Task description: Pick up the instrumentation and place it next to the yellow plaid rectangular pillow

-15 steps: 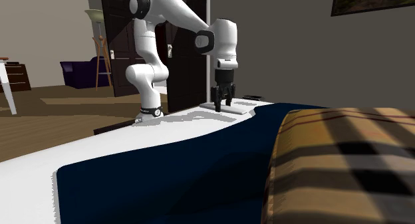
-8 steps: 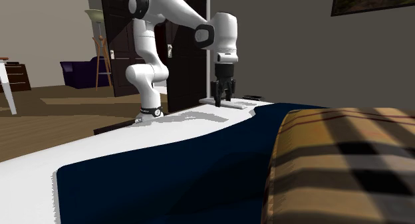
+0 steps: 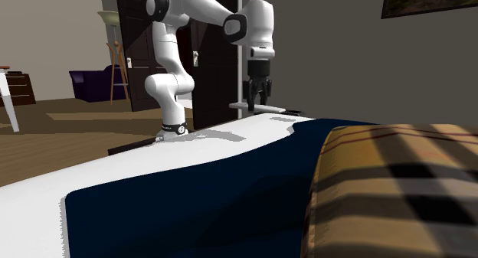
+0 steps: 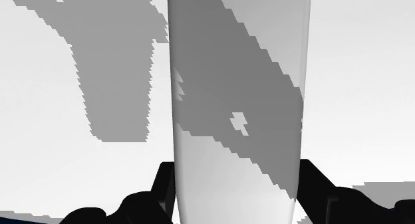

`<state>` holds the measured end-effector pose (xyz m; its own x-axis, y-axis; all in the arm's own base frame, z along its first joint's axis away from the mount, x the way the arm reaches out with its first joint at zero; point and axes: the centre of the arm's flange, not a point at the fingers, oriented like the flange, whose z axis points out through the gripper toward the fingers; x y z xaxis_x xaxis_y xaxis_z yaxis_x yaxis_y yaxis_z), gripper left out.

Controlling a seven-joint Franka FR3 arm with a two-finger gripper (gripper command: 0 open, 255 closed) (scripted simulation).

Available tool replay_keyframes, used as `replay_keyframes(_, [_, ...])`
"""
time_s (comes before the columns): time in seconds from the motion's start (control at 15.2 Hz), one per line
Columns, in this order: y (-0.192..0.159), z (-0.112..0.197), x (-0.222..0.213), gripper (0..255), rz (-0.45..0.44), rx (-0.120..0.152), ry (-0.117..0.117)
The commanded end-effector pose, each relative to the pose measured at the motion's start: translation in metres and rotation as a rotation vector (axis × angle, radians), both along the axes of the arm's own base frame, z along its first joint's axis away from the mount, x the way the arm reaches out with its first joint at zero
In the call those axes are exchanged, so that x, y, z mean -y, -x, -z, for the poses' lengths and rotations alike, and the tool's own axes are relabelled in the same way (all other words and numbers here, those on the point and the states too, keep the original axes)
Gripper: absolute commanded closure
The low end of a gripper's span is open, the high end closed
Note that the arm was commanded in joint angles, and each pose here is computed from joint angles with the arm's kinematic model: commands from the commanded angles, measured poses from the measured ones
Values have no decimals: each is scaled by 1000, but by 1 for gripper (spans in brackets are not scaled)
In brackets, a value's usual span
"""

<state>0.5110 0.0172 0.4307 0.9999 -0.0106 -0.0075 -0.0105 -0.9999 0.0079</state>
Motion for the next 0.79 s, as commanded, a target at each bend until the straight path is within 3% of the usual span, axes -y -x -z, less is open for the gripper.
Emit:
replay_keyframes(0.0, [0,-10,0,255,0,0,0])
replay_keyframes(0.73, [0,-68,0,255,0,0,0])
